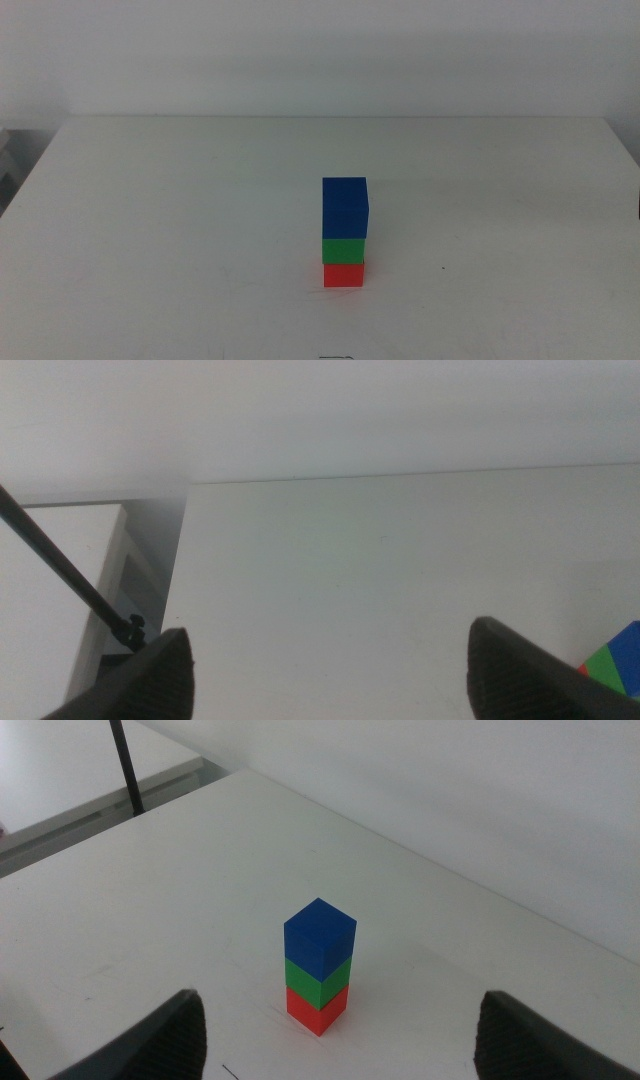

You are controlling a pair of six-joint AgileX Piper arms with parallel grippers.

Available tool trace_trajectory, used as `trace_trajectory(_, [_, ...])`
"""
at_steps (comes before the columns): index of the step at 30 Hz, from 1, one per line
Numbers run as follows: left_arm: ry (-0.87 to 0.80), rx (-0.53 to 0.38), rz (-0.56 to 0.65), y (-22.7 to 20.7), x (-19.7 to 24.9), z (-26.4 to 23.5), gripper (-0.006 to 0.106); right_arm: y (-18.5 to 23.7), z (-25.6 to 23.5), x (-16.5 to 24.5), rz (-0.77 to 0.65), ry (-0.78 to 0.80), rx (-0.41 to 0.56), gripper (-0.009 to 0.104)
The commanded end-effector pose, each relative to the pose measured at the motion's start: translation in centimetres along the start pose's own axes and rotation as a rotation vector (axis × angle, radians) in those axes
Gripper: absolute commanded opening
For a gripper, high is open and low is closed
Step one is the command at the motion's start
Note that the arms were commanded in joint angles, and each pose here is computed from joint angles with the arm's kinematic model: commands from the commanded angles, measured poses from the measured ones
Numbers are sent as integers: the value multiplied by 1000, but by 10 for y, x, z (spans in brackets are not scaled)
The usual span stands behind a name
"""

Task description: Stack red cubes first, then green, then blue cubes in a specific spot.

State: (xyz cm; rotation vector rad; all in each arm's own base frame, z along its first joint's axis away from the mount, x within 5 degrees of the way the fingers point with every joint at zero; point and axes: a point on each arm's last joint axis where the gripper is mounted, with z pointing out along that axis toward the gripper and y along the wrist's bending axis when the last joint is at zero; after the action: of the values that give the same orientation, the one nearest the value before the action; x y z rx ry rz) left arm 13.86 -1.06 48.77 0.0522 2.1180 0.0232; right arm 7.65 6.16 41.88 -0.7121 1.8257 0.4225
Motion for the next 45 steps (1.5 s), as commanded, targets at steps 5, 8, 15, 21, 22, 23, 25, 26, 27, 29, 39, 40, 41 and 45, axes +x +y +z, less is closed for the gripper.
trace_trajectory(5, [-95, -11, 8, 2, -1, -6, 94, -3, -3, -12, -22, -91, 31, 90])
trace_trajectory(8, [-125, -12, 17, 3, 17, -6, 94, -9, -6, -16, -90, -133, 104, 90])
trace_trajectory(15, [-302, 28, 33, 0, 69, 1, 94, -16, 15, -6, -226, -253, 205, 90])
trace_trajectory(21, [-434, 65, 48, -5, 113, 22, 94, -26, 49, 47, -133, -164, 253, 90])
trace_trajectory(22, [-448, 70, 50, -6, 122, 26, 94, -29, 52, 58, -103, -151, 280, 90])
trace_trajectory(23, [-461, 74, 52, -6, 131, 29, 94, -33, 53, 69, -70, -138, 308, 90])
trace_trajectory(25, [-472, 84, 48, -7, 149, 33, 94, -37, 50, 90, -23, -124, 364, 90])
trace_trajectory(26, [-469, 90, 43, -7, 159, 36, 94, -38, 47, 101, -12, -118, 398, 90])
trace_trajectory(27, [-460, 97, 34, -8, 170, 40, 94, -39, 46, 113, -3, -106, 422, 90])
trace_trajectory(29, [-443, 118, -1, -9, 193, 46, 94, -37, 38, 137, 8, -104, 484, 90])
trace_trajectory(39, [-456, 132, -28, -9, 261, 60, 94, -26, 20, 218, 93, -174, 781, 90])
trace_trajectory(40, [-458, 132, -28, -9, 264, 61, 94, -26, 21, 224, 102, -181, 794, 90])
trace_trajectory(41, [-461, 133, -28, -9, 268, 62, 94, -25, 22, 228, 108, -188, 802, 90])
trace_trajectory(45, [-473, 135, -28, -9, 277, 68, 94, -25, 25, 236, 113, -164, 802, 90])
